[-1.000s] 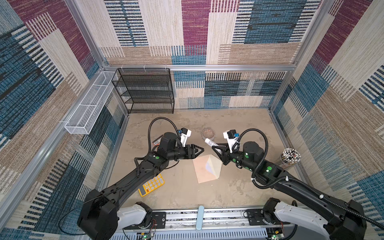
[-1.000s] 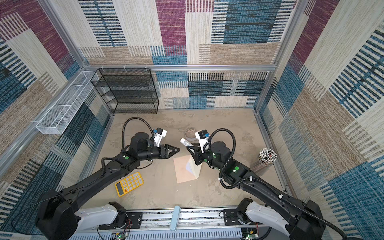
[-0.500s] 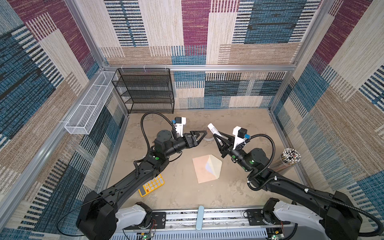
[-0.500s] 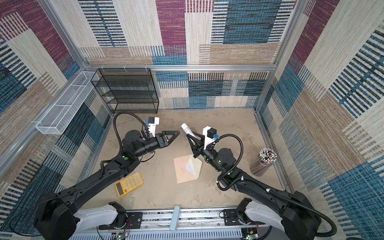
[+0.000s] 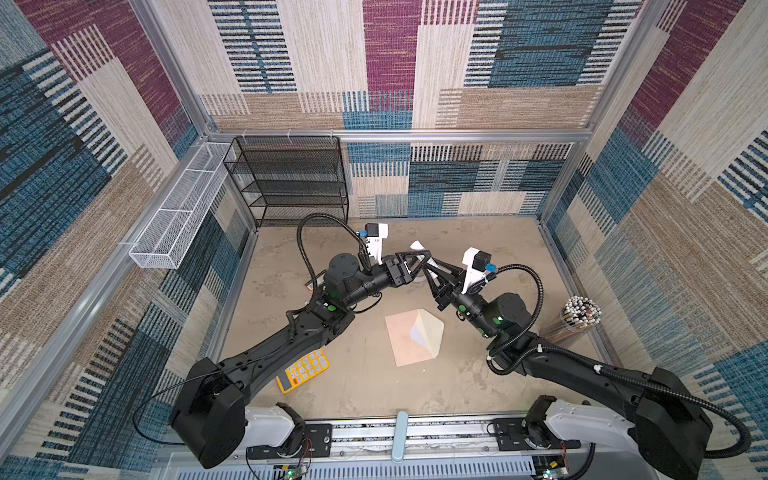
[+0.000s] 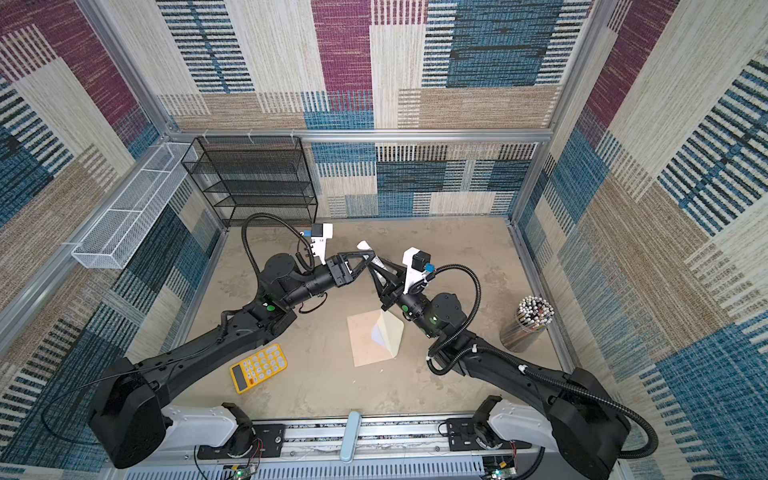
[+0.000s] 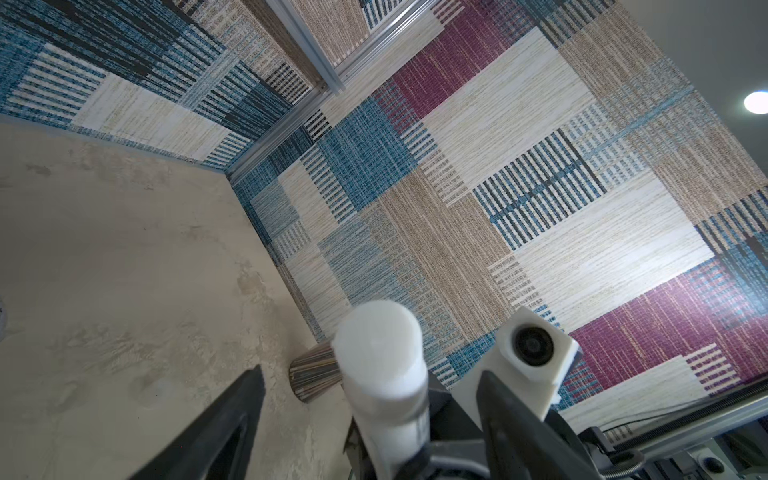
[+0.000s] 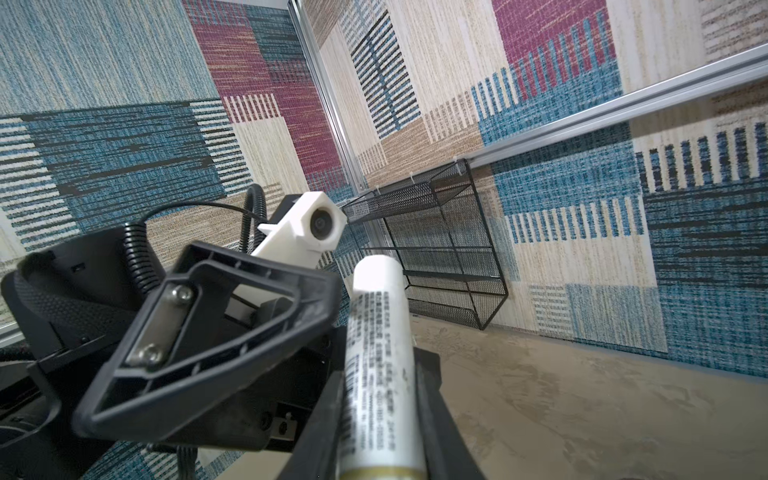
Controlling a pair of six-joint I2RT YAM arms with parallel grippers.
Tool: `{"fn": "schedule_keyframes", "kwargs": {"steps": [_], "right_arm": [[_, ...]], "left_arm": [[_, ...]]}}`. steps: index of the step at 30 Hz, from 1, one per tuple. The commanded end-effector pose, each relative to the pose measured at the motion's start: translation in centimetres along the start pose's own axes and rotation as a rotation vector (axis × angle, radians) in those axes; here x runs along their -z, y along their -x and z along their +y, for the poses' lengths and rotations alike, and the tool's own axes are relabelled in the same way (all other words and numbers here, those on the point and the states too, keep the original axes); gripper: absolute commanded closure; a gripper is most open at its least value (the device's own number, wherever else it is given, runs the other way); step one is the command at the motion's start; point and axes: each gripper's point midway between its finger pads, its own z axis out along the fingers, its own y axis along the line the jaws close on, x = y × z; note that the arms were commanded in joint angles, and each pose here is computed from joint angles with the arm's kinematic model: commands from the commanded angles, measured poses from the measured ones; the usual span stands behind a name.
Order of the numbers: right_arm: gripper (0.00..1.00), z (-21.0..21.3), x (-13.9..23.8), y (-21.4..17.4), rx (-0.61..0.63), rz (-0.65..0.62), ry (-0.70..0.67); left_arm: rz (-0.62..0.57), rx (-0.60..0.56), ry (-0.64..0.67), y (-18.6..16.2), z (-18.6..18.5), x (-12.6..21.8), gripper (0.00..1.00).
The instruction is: Place the letter into the envelope and seal it
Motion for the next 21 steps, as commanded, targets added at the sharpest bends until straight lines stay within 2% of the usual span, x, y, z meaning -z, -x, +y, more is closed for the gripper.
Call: {"fn": "schedule_keyframes", "kwargs": {"steps": [1, 10, 16, 18, 21], "right_arm": [[1.00, 0.9, -0.1, 1.2, -0.009, -0.050, 0.037], [0.99, 0.5, -0.1, 0.7, -0.001, -0.043, 0.024], [0.94, 0.4, -0.1, 0.6, 0.008, -0.042, 0.019], [0.91, 0.3, -0.2, 0.3, 0.012, -0.035, 0.017], [0.80, 0.2, -0.1, 0.1, 0.015, -0.026, 0.016]], "left_arm": [[-0.057, 0.000, -0.093, 1.5, -2.0, -0.5, 0.27], [-0.026, 0.022, -0.124, 1.1, -2.1, -1.5, 0.57], [-0.013, 0.027, -0.123, 0.8, -2.3, -1.6, 0.68], [-0.014, 0.025, -0.125, 0.9, -2.5, -1.5, 0.76], [-0.011, 0.021, -0.122, 0.9, -2.6, -1.5, 0.89]]}}
